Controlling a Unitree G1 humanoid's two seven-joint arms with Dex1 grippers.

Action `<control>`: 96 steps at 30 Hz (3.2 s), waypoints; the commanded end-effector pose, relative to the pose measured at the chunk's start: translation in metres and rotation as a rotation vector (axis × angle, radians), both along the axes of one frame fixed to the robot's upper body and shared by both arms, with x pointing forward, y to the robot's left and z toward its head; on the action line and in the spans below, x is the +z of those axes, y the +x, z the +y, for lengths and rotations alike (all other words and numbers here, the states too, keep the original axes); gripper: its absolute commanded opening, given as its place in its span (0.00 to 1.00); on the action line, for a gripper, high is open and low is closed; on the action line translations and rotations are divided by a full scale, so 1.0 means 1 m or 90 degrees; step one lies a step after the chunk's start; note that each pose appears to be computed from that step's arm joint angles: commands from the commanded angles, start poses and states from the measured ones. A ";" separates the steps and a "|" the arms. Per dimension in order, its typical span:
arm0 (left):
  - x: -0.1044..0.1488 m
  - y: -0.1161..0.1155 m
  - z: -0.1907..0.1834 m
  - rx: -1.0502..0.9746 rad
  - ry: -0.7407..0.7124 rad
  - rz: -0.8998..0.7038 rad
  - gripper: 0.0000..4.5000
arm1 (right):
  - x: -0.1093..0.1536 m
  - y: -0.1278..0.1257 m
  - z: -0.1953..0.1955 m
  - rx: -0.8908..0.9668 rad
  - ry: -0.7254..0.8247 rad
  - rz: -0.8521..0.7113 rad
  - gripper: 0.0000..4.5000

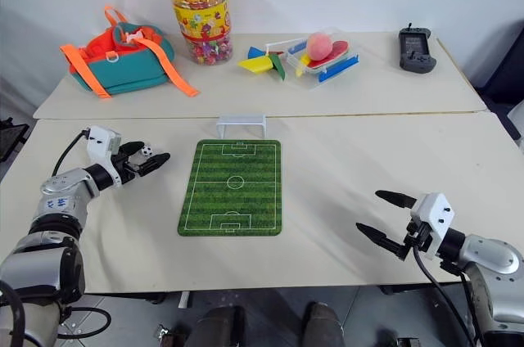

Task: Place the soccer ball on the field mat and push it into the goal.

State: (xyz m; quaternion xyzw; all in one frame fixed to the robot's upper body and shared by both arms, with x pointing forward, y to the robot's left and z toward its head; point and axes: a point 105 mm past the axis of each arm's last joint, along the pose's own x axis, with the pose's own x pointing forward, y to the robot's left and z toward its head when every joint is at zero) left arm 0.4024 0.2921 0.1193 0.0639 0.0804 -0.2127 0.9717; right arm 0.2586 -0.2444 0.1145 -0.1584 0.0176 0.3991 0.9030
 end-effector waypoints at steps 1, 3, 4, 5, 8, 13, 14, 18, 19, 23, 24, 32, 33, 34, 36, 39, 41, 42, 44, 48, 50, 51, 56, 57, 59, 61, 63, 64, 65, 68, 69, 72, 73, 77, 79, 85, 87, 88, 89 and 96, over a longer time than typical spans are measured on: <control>0.001 0.000 0.010 0.023 0.029 0.010 0.87 | 0.013 -0.003 -0.006 -0.020 -0.001 -0.033 1.00; 0.000 0.000 0.012 0.030 0.040 0.016 0.73 | 0.013 -0.003 -0.007 -0.026 -0.001 -0.032 1.00; -0.002 0.000 0.013 0.034 0.049 0.022 0.67 | 0.012 -0.003 -0.007 -0.025 -0.002 -0.031 1.00; -0.003 0.000 0.014 0.037 0.060 0.026 0.59 | 0.012 -0.003 -0.007 -0.021 -0.001 -0.030 1.00; -0.003 0.001 0.013 0.035 0.076 0.030 0.40 | 0.014 -0.004 -0.003 -0.003 0.013 -0.030 1.00; 0.011 0.003 0.010 0.011 0.081 0.000 0.19 | 0.032 -0.007 0.007 0.055 0.056 -0.057 1.00; 0.013 0.002 0.009 0.001 0.082 -0.007 0.19 | 0.036 -0.008 0.010 0.071 0.070 -0.059 1.00; 0.024 -0.002 0.000 -0.058 0.080 -0.038 0.19 | 0.040 -0.006 0.016 0.097 0.081 -0.056 1.00; 0.027 -0.005 -0.003 -0.081 0.076 -0.045 0.19 | 0.040 -0.004 0.016 0.094 0.079 -0.056 1.00; 0.040 -0.033 -0.024 -0.199 0.047 -0.086 0.19 | 0.040 -0.001 0.016 0.097 0.079 -0.053 1.00; 0.042 -0.044 -0.030 -0.222 0.035 -0.091 0.19 | 0.040 -0.001 0.016 0.102 0.079 -0.051 1.00; 0.032 -0.110 -0.097 -0.384 0.016 -0.038 0.19 | 0.039 -0.003 0.025 0.167 0.093 -0.027 1.00; 0.031 -0.113 -0.102 -0.395 0.017 -0.035 0.19 | 0.039 -0.004 0.027 0.175 0.094 -0.024 1.00; 0.029 -0.117 -0.110 -0.411 0.022 -0.034 0.19 | 0.039 -0.006 0.028 0.185 0.096 -0.021 1.00; 0.025 -0.125 -0.129 -0.451 0.035 -0.041 0.19 | 0.040 -0.008 0.030 0.200 0.099 -0.016 1.00; 0.015 -0.126 -0.154 -0.488 0.064 -0.064 0.19 | 0.039 -0.008 0.032 0.200 0.099 -0.014 1.00; 0.005 -0.122 -0.163 -0.502 0.081 -0.070 0.19 | 0.037 -0.008 0.032 0.196 0.100 -0.013 1.00; 0.002 -0.121 -0.166 -0.506 0.085 -0.073 0.19 | 0.036 -0.009 0.033 0.195 0.101 -0.013 1.00; -0.009 -0.119 -0.174 -0.524 0.096 -0.072 0.19 | 0.035 -0.011 0.032 0.190 0.102 -0.011 1.00; -0.021 -0.117 -0.175 -0.543 0.115 -0.065 0.19 | 0.034 -0.014 0.029 0.173 0.098 -0.013 1.00; -0.022 -0.117 -0.174 -0.554 0.121 -0.064 0.19 | 0.034 -0.016 0.027 0.164 0.098 -0.012 1.00; -0.024 -0.118 -0.174 -0.562 0.126 -0.062 0.19 | 0.033 -0.017 0.026 0.159 0.098 -0.011 1.00; -0.023 -0.118 -0.174 -0.579 0.130 -0.066 0.19 | 0.030 -0.018 0.026 0.145 0.097 -0.011 1.00; -0.022 -0.118 -0.175 -0.583 0.132 -0.068 0.19 | 0.030 -0.018 0.026 0.143 0.097 -0.011 1.00; -0.023 -0.118 -0.174 -0.588 0.138 -0.067 0.19 | 0.029 -0.017 0.026 0.139 0.096 -0.012 1.00; -0.024 -0.118 -0.174 -0.594 0.141 -0.065 0.19 | 0.029 -0.017 0.027 0.136 0.096 -0.013 1.00; -0.025 -0.120 -0.174 -0.606 0.145 -0.061 0.19 | 0.029 -0.017 0.027 0.134 0.095 -0.014 1.00; -0.026 -0.121 -0.175 -0.613 0.146 -0.058 0.19 | 0.029 -0.017 0.026 0.132 0.095 -0.014 1.00; -0.027 -0.121 -0.175 -0.616 0.148 -0.056 0.19 | 0.028 -0.017 0.025 0.130 0.093 -0.014 1.00; -0.029 -0.118 -0.173 -0.608 0.150 -0.055 0.19 | 0.028 -0.016 0.025 0.126 0.091 -0.016 1.00; -0.030 -0.117 -0.173 -0.607 0.151 -0.055 0.19 | 0.028 -0.016 0.024 0.125 0.091 -0.016 1.00; -0.031 -0.116 -0.173 -0.604 0.155 -0.055 0.19 | 0.028 -0.016 0.023 0.123 0.089 -0.016 1.00; -0.031 -0.115 -0.173 -0.604 0.156 -0.055 0.19 | 0.028 -0.016 0.023 0.122 0.088 -0.016 1.00; -0.030 -0.114 -0.173 -0.603 0.155 -0.056 0.19 | 0.028 -0.015 0.022 0.119 0.086 -0.018 1.00; -0.028 -0.114 -0.174 -0.603 0.153 -0.063 0.19 | 0.028 -0.015 0.021 0.118 0.085 -0.018 1.00; -0.026 -0.115 -0.173 -0.609 0.138 -0.054 0.19 | 0.028 -0.013 0.020 0.116 0.082 -0.018 1.00; -0.025 -0.116 -0.174 -0.613 0.133 -0.050 0.35 | 0.029 -0.012 0.020 0.115 0.081 -0.019 1.00; -0.024 -0.117 -0.174 -0.614 0.132 -0.051 0.40 | 0.029 -0.012 0.020 0.115 0.081 -0.019 1.00; -0.024 -0.117 -0.175 -0.614 0.133 -0.052 0.46 | 0.029 -0.012 0.020 0.114 0.081 -0.019 1.00; -0.020 -0.115 -0.176 -0.613 0.138 -0.069 0.95 | 0.028 -0.011 0.019 0.111 0.081 -0.017 1.00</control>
